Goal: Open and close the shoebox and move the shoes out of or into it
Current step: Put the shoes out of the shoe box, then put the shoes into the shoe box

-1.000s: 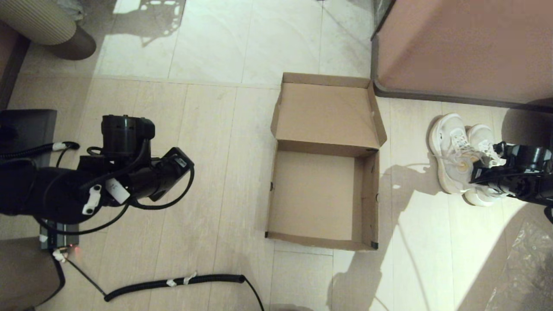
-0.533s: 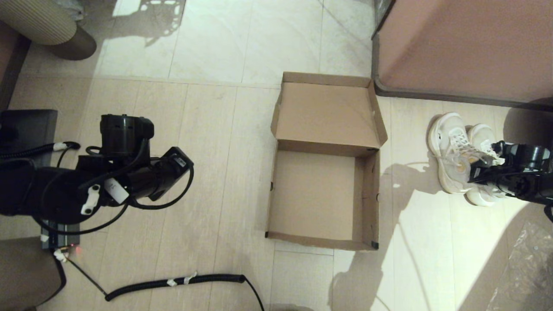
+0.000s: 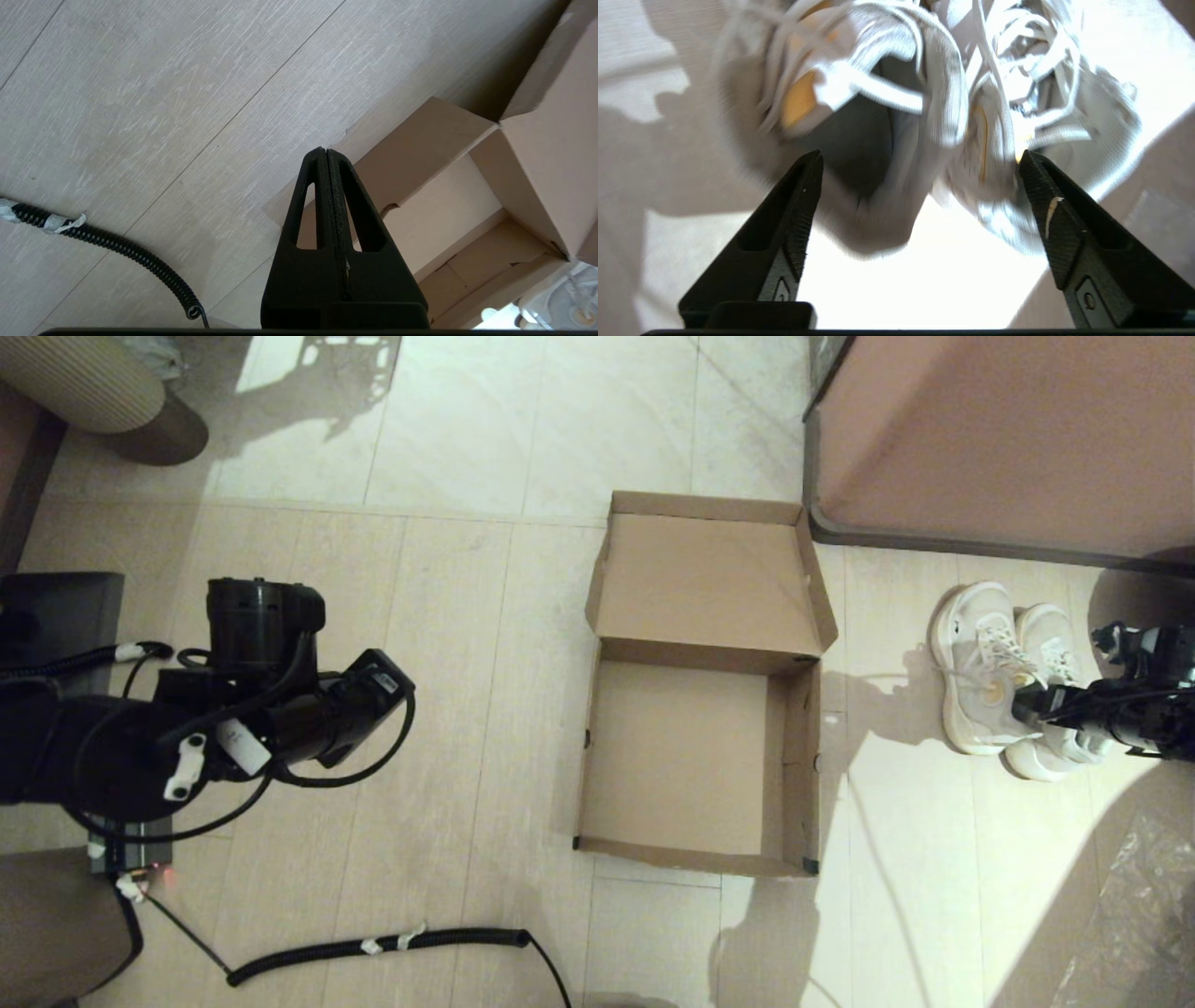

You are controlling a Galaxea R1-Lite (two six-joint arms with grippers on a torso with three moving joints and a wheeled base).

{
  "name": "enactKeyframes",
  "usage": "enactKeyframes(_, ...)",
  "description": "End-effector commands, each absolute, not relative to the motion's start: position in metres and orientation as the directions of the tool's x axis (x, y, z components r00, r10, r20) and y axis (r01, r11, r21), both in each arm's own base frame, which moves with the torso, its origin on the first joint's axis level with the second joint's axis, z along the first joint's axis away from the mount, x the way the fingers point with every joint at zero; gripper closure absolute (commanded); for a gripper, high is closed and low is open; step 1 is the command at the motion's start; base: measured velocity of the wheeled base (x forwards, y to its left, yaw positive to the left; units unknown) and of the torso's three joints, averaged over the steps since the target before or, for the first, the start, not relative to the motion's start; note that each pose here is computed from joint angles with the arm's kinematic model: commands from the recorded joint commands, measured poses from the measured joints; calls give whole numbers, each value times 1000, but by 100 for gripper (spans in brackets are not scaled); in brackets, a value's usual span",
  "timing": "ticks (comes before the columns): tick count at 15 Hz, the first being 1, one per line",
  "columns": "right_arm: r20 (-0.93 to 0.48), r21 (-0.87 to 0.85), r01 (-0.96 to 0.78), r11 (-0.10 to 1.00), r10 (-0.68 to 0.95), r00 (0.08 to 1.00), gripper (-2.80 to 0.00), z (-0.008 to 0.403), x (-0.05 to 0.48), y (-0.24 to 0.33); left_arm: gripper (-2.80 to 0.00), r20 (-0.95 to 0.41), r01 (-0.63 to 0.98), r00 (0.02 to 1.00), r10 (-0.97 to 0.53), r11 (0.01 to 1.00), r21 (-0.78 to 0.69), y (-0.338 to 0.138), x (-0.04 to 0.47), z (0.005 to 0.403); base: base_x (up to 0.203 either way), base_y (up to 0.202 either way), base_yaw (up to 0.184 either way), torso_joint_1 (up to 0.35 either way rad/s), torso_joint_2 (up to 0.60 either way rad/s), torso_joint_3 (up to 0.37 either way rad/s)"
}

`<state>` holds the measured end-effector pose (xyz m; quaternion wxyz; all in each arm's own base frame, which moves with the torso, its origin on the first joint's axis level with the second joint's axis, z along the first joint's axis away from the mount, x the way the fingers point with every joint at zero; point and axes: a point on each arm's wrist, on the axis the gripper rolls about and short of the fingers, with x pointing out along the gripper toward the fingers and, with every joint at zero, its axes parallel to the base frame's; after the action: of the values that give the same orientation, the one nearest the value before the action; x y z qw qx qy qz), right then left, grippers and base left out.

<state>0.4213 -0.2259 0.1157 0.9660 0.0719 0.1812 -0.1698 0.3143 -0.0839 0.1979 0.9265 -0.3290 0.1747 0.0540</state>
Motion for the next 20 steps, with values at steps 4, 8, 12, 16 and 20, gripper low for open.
enactKeyframes(4,-340,74,332,940,-289,895,-280,164,362,-186,0,-337,-205,941,-14,770,-604,-79,300,207,0,0,0,0,0,0)
enactKeyframes(8,-354,94,139,986,-97,930,-280,179,328,-88,0,-349,-213,937,-13,772,-599,-76,288,204,0,0,0,0,0,0)
enactKeyframes(12,-369,139,48,989,7,929,0,166,315,-3,0,-340,-205,940,-15,771,-603,-75,284,207,0,0,0,0,0,0)
enactKeyframes(16,-376,156,35,987,26,926,0,158,298,45,0,-341,-203,940,-19,772,-602,-76,283,207,0,0,0,0,0,0)
enactKeyframes(20,-399,117,73,991,-20,917,0,149,284,72,0,-336,-187,941,-38,770,-610,-78,284,206,0,0,0,0,0,0)
